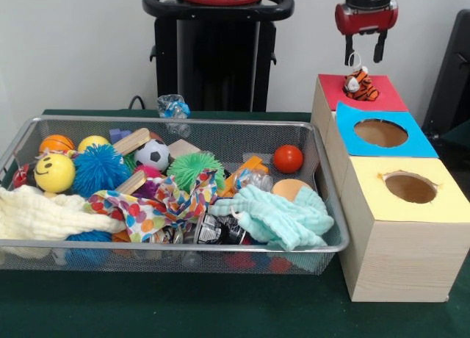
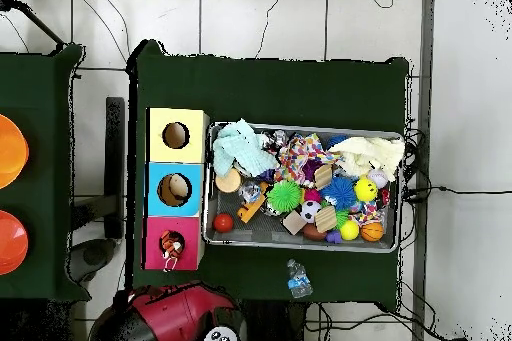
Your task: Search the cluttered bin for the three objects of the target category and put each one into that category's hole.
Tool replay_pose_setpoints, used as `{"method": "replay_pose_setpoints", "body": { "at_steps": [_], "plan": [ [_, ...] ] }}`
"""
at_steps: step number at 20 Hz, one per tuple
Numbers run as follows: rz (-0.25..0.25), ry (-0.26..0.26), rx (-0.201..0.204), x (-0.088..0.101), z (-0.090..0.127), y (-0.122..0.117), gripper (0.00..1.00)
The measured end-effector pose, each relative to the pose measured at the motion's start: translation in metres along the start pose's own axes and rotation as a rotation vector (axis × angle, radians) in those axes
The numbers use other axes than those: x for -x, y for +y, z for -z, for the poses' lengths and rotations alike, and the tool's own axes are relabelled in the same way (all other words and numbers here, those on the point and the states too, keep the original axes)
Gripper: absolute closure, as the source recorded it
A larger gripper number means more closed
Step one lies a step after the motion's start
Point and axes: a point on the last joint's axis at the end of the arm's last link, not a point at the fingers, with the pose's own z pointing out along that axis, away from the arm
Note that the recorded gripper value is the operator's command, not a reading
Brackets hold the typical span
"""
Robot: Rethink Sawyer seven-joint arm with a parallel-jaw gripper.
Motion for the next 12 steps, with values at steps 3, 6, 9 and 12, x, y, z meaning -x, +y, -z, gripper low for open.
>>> {"method": "replay_pose_setpoints", "body": {
  "at_steps": [3, 6, 9, 12],
  "plan": [
    [-0.003, 0.013, -0.008, -0.0002, 0.0043, -0.0007, 0.00],
    [-0.002, 0.018, -0.011, -0.0009, 0.0050, -0.0007, 0.00],
    [0.000, 0.022, -0.010, -0.0022, 0.0039, 0.0003, 0.00],
    [0.001, 0.027, -0.010, -0.0033, 0.0025, 0.0007, 0.00]
  ]
}}
